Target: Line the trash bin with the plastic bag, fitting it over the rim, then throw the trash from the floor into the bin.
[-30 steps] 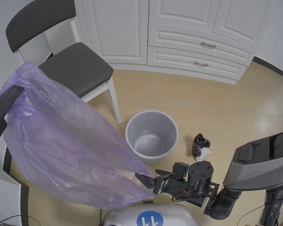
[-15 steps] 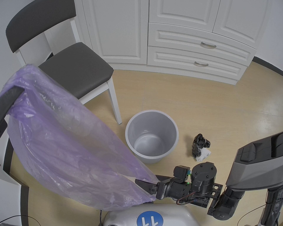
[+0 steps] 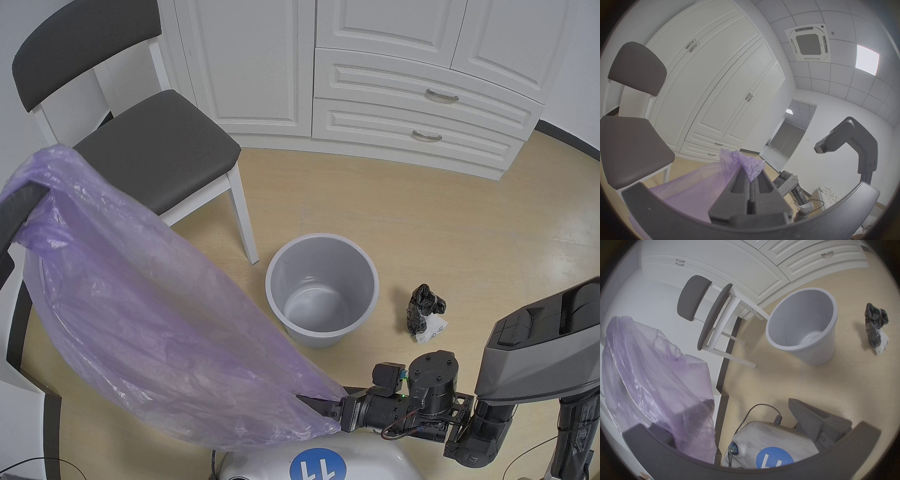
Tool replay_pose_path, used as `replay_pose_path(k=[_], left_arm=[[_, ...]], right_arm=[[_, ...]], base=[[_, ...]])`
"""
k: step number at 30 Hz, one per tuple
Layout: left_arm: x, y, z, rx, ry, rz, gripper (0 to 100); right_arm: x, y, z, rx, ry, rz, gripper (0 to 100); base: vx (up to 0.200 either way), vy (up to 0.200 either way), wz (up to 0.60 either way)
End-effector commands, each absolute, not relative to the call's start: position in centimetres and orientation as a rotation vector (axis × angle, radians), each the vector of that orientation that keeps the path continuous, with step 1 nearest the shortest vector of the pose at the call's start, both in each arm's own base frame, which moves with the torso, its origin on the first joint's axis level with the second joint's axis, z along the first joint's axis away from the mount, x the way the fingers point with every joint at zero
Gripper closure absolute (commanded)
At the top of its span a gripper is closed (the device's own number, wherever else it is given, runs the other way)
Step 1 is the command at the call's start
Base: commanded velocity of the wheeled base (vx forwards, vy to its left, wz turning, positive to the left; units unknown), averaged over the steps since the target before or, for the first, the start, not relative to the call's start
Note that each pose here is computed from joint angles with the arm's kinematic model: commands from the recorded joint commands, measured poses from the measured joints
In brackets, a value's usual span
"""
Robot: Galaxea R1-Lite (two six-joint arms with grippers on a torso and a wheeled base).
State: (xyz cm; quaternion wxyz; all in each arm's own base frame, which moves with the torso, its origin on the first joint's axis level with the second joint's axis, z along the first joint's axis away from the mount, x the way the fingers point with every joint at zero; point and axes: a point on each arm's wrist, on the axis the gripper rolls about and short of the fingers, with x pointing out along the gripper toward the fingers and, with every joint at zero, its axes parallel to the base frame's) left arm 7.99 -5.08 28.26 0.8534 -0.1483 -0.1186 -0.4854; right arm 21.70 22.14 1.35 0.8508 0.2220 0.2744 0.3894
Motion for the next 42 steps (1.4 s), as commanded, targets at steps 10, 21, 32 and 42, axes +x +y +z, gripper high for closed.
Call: replay_pose_path(k=[10,21,32,42], left_arm=[[8.0,-5.1,28.2,-0.313,-0.249,-1.021,100],[7.9,-5.0,28.3,-0.312,-0.254,-1.022,100],[7.9,-5.0,28.3,-0.312,-0.254,-1.022,100],[8.8,-5.4,27.8,-0.313,-0.209,-1.015,100]], right_arm=[[21.0,22.0,3.7,0.481,0.503,0.853,0],[21.2,21.8,3.4,0.466,0.506,0.842,0],[20.9,21.3,4.5,0.434,0.452,0.852,100],[21.2,20.7,6.0,0.340,0.327,0.786,100]], base=[[0.000,0.000,0.00],[0.000,0.000,0.00],[0.000,0.000,0.00],[0.000,0.000,0.00]])
